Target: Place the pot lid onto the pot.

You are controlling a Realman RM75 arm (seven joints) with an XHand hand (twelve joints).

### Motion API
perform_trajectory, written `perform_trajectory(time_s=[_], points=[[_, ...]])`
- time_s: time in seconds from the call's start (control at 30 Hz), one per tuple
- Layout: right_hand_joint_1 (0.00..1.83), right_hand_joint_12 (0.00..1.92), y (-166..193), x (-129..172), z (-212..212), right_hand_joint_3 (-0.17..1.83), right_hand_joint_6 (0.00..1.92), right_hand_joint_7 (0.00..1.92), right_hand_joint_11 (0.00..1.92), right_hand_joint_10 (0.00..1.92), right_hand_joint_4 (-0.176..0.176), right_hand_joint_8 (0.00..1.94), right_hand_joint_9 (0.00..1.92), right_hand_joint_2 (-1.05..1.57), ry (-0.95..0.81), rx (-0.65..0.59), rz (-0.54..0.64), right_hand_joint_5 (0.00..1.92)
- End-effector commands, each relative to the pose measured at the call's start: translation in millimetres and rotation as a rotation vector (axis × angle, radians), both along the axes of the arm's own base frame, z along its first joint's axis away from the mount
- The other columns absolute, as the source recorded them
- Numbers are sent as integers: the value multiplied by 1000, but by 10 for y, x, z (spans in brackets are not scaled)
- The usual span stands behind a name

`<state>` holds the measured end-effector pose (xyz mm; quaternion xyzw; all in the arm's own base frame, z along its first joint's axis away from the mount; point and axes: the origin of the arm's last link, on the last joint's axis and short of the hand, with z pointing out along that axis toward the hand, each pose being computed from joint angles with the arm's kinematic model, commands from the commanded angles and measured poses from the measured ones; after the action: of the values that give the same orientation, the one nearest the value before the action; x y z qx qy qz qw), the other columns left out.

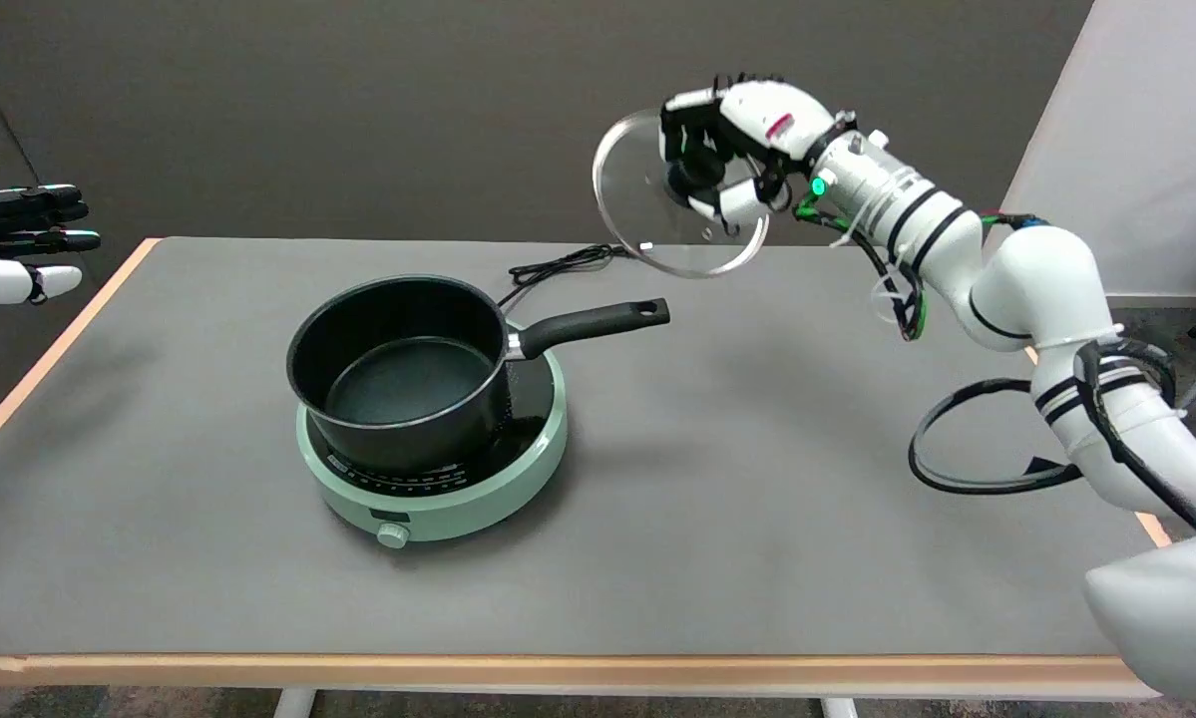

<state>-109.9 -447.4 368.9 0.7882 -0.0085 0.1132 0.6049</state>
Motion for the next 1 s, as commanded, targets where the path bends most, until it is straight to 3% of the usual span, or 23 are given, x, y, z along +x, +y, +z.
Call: perform_trajectory(time_s=[0.03,0.23,0.53,1.0], points=[[1499,1921,-97,738,-707,745,1349,810,694,1706,168,1398,759,833,-129,167,150,588],[1500,1921,-227,946,-1179,758,1341,812,695,1713,162,1403,759,827,-123,257,177,593],[1500,1921,-353,952,-1885,762,1339,813,695,1715,160,1404,758,825,-112,412,114,593],[1500,1921,-118,933,-2446,763,1339,818,711,1711,159,1398,760,822,-90,577,110,597]])
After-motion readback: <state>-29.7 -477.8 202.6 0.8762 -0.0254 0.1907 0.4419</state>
